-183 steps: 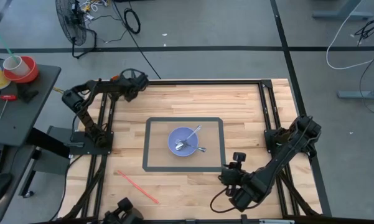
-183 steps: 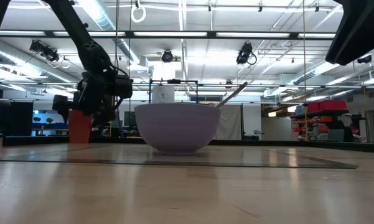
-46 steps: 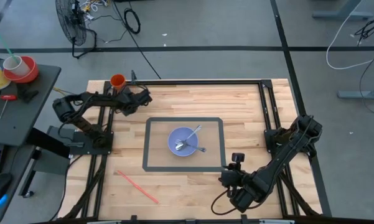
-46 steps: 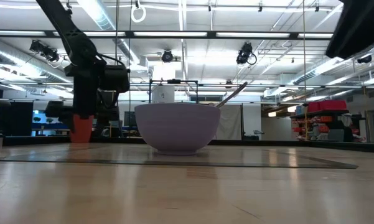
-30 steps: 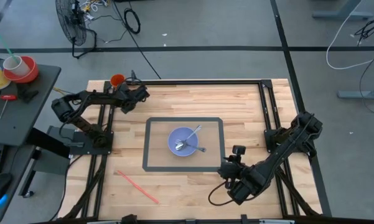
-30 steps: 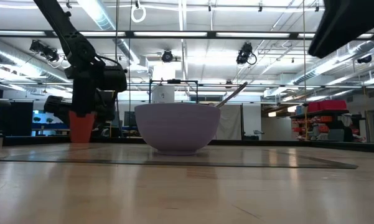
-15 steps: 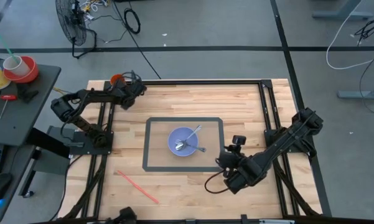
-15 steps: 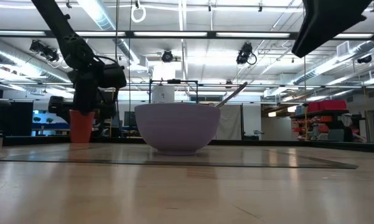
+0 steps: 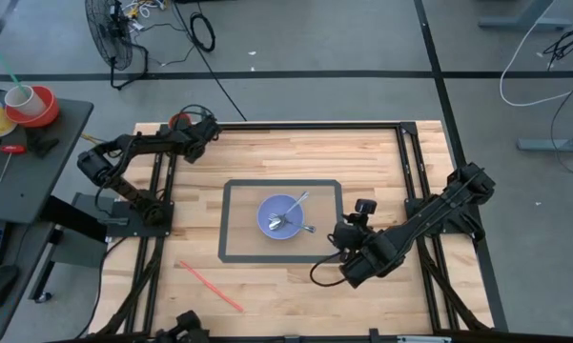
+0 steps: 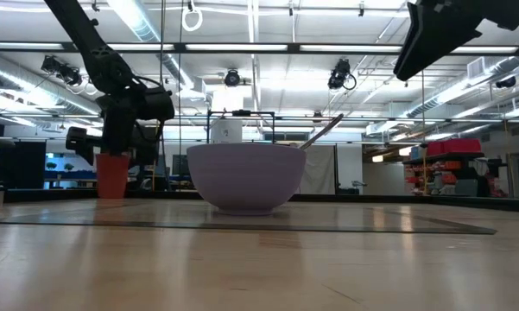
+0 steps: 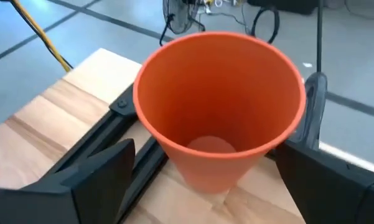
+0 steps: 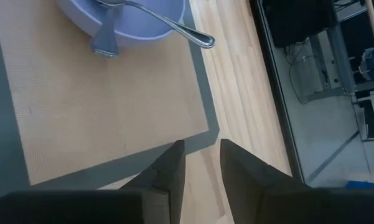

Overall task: Pick & Place Utensil
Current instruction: Put the orange cup on the mat to the top right of the purple bowl

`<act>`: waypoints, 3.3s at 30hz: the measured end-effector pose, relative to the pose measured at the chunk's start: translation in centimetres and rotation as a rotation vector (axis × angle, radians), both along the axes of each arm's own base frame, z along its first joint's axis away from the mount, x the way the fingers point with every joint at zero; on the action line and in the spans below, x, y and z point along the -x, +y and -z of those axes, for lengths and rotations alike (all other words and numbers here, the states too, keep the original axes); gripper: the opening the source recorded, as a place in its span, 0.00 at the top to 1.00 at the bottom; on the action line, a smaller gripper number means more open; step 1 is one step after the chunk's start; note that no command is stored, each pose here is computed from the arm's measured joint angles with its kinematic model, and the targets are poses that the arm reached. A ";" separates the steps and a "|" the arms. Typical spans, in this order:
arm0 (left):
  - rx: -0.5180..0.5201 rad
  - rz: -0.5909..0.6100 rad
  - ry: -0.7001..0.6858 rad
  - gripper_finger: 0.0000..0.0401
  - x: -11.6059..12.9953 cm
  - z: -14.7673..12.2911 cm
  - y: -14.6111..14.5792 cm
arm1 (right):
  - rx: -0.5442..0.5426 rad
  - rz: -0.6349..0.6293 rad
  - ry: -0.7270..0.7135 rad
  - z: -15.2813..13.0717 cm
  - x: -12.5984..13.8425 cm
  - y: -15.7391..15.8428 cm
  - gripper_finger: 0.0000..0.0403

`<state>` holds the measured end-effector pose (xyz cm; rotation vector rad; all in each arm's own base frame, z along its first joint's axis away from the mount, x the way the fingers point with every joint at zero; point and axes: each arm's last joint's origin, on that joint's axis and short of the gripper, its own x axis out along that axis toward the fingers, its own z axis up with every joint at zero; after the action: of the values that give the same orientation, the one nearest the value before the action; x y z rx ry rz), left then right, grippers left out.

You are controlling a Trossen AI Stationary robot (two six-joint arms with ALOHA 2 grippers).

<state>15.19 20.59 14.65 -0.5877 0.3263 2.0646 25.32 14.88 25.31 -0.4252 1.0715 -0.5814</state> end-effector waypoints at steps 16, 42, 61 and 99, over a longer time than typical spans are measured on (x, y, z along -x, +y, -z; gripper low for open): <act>-0.072 -0.031 -0.010 0.03 -0.2 -0.2 0.2 | -0.027 -0.010 -0.018 -0.1 -0.3 0.1 0.74; -0.078 -0.021 0.077 0.03 -0.6 0.1 0.1 | -0.236 -0.150 -0.428 -4.1 5.2 -2.8 0.74; -0.075 -0.020 0.077 0.03 -0.6 0.1 0.1 | -0.555 -0.626 -0.817 -0.7 12.3 -9.7 0.74; -0.026 0.021 0.035 0.03 -0.8 0.2 0.1 | -0.576 -0.364 -1.018 0.6 14.5 -11.7 0.74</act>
<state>15.96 20.69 14.41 -0.5311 0.3248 2.0581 10.81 3.20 24.69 0.1964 0.1324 -0.0899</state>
